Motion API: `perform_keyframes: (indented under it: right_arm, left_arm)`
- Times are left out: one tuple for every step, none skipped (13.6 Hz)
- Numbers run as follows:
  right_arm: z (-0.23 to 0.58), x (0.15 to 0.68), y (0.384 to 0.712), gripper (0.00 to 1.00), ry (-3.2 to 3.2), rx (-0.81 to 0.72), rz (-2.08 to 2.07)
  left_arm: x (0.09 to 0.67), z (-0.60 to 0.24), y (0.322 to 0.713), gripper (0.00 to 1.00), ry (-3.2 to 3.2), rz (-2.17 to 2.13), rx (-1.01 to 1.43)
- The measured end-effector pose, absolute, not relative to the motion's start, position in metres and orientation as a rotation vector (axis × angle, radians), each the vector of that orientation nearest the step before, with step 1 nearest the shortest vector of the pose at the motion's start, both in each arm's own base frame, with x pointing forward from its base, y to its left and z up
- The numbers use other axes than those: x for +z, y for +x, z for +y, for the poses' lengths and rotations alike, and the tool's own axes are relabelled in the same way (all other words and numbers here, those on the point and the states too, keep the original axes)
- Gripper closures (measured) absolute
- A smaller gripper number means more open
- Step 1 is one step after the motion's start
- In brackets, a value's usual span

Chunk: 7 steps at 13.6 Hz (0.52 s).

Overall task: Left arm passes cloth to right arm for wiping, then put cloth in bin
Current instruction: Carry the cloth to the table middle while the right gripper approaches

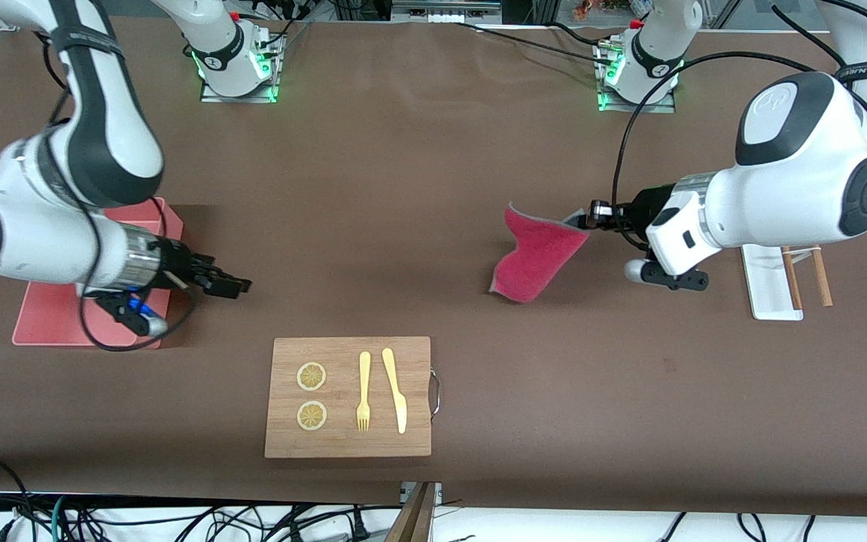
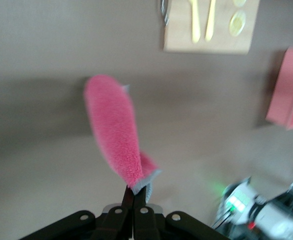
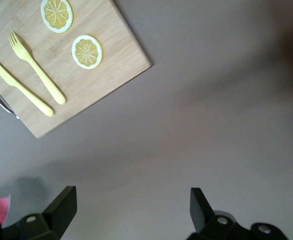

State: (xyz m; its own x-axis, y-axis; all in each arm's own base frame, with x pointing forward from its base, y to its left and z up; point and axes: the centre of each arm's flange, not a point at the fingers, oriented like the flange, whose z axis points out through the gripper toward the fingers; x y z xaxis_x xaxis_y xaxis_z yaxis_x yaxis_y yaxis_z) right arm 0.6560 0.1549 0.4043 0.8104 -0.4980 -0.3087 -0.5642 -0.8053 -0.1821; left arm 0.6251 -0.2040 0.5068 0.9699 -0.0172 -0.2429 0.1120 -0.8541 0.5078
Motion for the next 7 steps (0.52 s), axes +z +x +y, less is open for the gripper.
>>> perform_keyframes:
  right_arm:
    - [0.172,0.397,0.657,0.00,-2.702,0.361,0.881]
    - [0.188,0.391,0.657,0.00,-2.671,0.358,0.940]
    - [0.203,0.386,0.658,0.00,-2.639,0.357,0.995]
    - [0.216,0.382,0.658,0.00,-2.605,0.354,1.044]
    - [0.231,0.379,0.657,0.00,-2.568,0.353,1.093]
    - [0.245,0.376,0.656,0.00,-2.529,0.348,1.138]
    - [0.259,0.374,0.655,0.00,-2.489,0.346,1.179]
  left_arm:
    - [0.510,-0.210,0.634,0.98,2.533,0.135,-0.252]
    - [0.508,-0.218,0.640,0.98,2.504,0.183,-0.213]
    - [0.502,-0.229,0.644,0.98,2.485,0.219,-0.197]
    - [0.496,-0.242,0.646,0.98,2.468,0.254,-0.185]
    - [0.491,-0.257,0.647,0.98,2.453,0.280,-0.173]
    - [0.488,-0.275,0.645,0.98,2.438,0.306,-0.161]
    - [0.488,-0.295,0.642,0.98,2.419,0.343,-0.148]
